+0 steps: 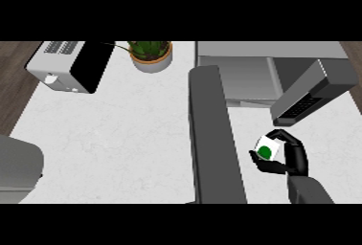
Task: Pick up the milk, place it into the microwave and close the microwave
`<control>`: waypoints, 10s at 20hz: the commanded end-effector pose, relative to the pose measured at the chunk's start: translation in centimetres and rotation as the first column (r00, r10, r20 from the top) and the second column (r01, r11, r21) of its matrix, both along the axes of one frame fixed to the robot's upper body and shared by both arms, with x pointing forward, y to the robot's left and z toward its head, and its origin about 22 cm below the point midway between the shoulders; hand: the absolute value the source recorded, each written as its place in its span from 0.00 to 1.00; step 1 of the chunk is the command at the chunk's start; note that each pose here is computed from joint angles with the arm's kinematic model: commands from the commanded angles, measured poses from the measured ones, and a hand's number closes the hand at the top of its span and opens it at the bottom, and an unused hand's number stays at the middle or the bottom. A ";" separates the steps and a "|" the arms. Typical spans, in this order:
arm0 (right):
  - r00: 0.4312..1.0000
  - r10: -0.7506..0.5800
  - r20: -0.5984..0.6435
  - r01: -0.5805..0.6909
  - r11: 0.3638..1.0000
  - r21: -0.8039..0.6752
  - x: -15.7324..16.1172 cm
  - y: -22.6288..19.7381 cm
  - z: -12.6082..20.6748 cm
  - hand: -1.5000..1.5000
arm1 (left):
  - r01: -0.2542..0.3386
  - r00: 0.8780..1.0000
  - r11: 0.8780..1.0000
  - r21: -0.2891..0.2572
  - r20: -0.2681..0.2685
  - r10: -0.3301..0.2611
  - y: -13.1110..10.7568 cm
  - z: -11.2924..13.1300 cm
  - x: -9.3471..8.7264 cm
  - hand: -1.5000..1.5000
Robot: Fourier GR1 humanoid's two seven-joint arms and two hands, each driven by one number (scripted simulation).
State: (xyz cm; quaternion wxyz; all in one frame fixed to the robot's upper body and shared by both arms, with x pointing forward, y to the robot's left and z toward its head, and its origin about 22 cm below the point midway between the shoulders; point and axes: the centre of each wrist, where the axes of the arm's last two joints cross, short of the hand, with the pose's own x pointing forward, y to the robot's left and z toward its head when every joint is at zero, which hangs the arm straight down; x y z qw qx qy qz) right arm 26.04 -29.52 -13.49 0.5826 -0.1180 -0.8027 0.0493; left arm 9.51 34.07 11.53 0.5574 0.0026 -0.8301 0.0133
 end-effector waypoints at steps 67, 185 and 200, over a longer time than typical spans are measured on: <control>0.899 -0.366 0.240 0.433 0.656 -0.618 17.5 3.8 16.8 0.00 | 0.057 0.998 0.997 0.051 -0.017 -0.057 2.9 -1.7 4.7 0.00; 0.835 0.484 0.260 -0.396 0.859 -0.325 -3.1 -9.1 27.5 1.00 | 0.174 0.974 0.979 0.108 -0.168 -0.155 -32.9 -10.5 22.8 0.00; 0.830 0.465 0.308 -0.294 0.834 -0.467 -1.5 -9.4 31.4 1.00 | 0.068 0.985 0.998 -0.010 -0.161 -0.068 -33.2 -8.3 24.5 0.00</control>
